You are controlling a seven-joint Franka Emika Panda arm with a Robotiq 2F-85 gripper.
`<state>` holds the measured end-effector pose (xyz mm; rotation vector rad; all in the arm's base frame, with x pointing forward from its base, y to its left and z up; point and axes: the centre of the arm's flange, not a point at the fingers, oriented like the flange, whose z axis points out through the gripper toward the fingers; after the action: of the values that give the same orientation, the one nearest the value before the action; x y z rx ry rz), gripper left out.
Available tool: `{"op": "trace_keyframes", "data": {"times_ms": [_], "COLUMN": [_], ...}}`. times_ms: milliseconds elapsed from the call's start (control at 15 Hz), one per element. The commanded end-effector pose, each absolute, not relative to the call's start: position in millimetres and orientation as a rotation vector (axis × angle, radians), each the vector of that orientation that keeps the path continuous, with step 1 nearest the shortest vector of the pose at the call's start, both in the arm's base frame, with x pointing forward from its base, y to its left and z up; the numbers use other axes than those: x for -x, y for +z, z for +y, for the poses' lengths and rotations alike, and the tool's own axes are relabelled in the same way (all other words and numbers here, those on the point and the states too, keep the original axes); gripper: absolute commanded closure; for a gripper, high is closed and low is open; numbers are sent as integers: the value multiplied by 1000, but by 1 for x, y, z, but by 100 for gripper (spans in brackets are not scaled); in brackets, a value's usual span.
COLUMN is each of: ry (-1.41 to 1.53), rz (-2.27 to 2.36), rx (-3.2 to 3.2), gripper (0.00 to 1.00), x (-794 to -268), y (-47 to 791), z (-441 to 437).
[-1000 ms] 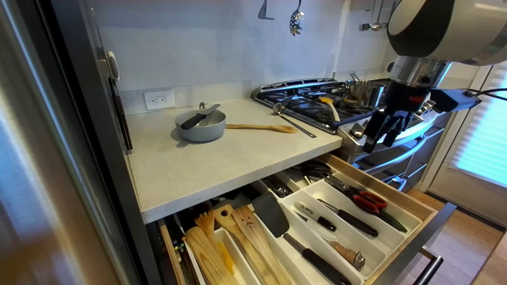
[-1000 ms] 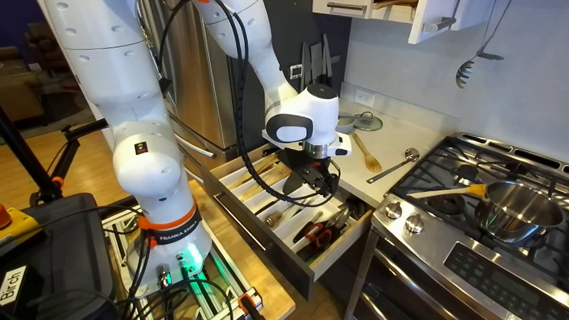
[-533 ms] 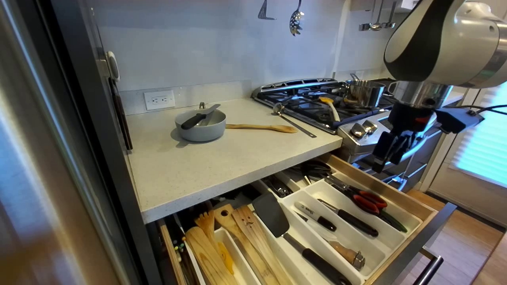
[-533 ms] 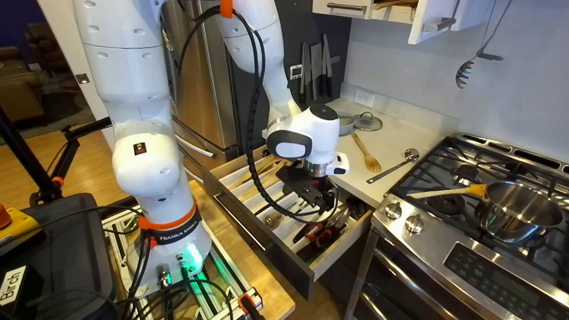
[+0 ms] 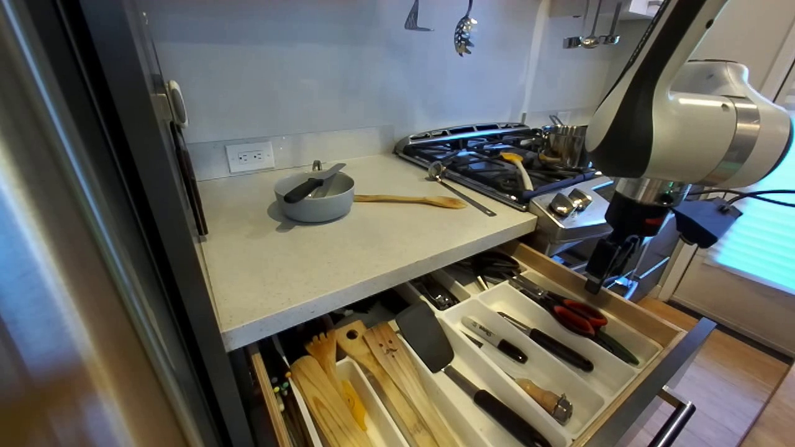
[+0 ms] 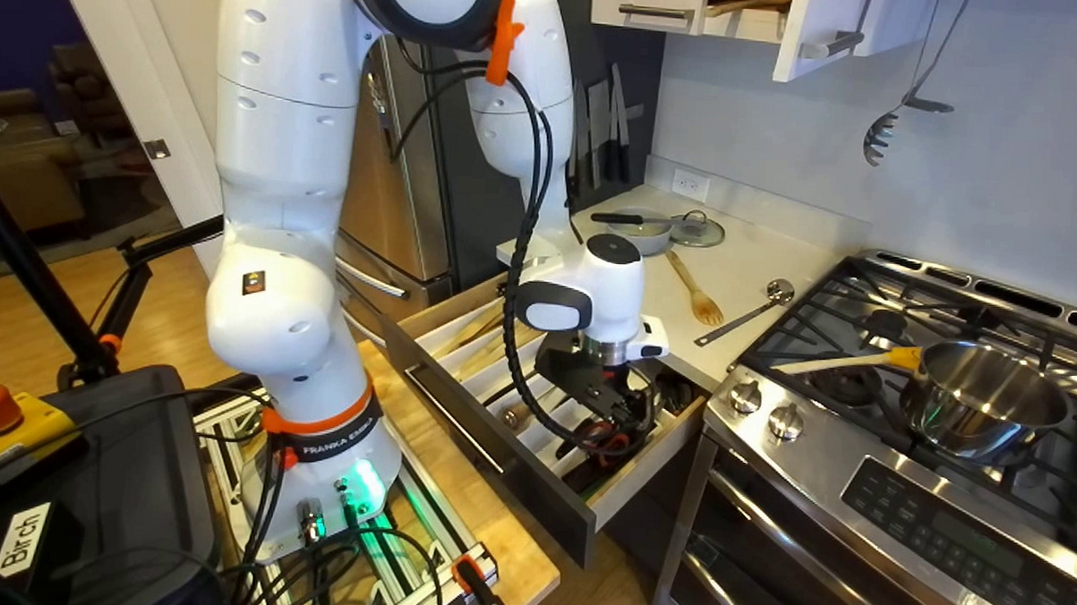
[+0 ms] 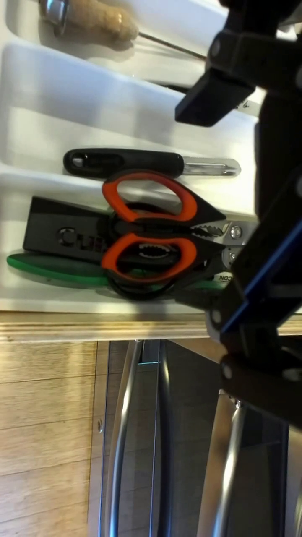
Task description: Pick up the scissors from the open drawer and put it on the gray bowl
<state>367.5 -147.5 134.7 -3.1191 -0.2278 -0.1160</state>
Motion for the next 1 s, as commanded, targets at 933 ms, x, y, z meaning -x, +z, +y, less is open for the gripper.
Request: {"op": "trace_keyframes", "data": {"times_ms": [933], "ry": [-55], "rz": [-125], "rx": [3057], "gripper": [22], "x": [-383], "y": [59], "z": [-158]}}
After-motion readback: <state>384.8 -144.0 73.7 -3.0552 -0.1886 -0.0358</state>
